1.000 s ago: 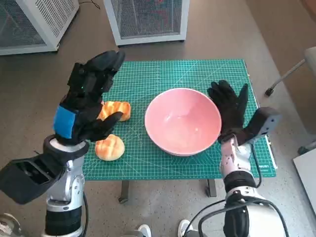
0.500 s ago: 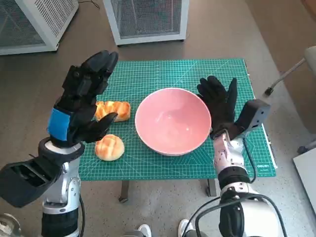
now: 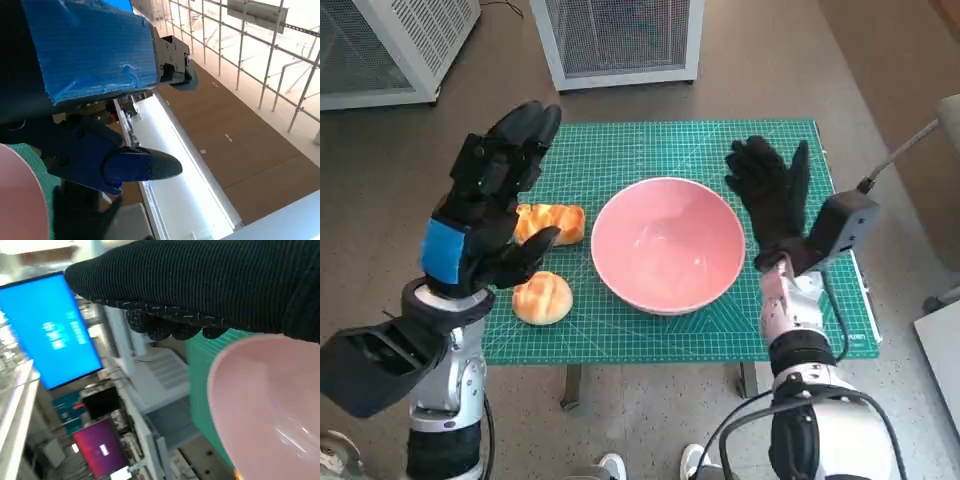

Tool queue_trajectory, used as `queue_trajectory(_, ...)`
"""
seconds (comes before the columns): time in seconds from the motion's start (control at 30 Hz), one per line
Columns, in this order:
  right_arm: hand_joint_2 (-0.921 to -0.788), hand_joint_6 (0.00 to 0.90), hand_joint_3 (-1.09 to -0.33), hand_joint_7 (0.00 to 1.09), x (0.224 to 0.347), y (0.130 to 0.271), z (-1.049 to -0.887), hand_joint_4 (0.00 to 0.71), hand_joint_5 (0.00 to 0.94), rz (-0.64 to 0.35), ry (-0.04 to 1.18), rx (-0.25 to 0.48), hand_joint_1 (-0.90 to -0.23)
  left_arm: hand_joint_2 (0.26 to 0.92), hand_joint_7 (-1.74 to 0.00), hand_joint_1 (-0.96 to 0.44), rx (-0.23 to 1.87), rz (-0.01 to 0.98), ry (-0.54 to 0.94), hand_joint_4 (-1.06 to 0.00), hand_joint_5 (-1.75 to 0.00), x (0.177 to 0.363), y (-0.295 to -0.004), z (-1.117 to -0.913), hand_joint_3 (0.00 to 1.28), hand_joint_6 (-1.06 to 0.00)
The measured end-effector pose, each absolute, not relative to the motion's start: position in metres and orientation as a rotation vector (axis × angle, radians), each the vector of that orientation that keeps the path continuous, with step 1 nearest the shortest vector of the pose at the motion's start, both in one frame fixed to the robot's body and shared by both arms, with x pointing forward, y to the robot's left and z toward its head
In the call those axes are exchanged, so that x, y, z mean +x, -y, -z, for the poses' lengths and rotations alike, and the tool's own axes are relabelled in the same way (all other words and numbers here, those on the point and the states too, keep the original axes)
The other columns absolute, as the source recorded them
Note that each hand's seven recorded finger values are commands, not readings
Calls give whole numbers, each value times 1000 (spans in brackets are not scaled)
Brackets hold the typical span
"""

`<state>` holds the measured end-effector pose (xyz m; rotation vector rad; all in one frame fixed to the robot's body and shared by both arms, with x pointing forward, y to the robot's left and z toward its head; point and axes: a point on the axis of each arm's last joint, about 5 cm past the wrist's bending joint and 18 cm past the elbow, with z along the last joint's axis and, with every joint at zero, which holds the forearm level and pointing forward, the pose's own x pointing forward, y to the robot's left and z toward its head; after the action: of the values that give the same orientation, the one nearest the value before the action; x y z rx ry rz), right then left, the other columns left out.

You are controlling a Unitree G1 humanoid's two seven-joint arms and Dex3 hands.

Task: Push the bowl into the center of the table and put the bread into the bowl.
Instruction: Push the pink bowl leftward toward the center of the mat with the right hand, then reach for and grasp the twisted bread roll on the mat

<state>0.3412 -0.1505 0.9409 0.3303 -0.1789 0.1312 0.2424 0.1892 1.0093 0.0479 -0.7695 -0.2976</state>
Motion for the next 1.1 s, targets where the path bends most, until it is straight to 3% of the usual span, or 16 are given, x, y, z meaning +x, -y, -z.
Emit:
queue_trajectory(0.47,-921,89,-620,557,342,166,-975,340,21,-281,570,167,-530,921,-426,-595,37,307,769,-246,-12,248,-186,-1010,342,-172)
queue_trajectory(0.73,-921,102,-647,579,330,174,-990,364,26,-366,810,75,-537,921,-431,-599,45,312,783,-243,-9,250,-185,-1014,329,-167)
queue_trajectory(0.93,-921,117,-584,596,319,179,-995,365,22,-420,926,67,-567,921,-422,-570,203,321,747,-210,-1,249,-196,-1021,167,-105)
queue_trajectory(1.1,-921,119,-539,599,309,181,-996,370,20,-445,962,81,-588,838,-344,-411,457,335,667,-106,0,245,-213,-1038,52,-54)
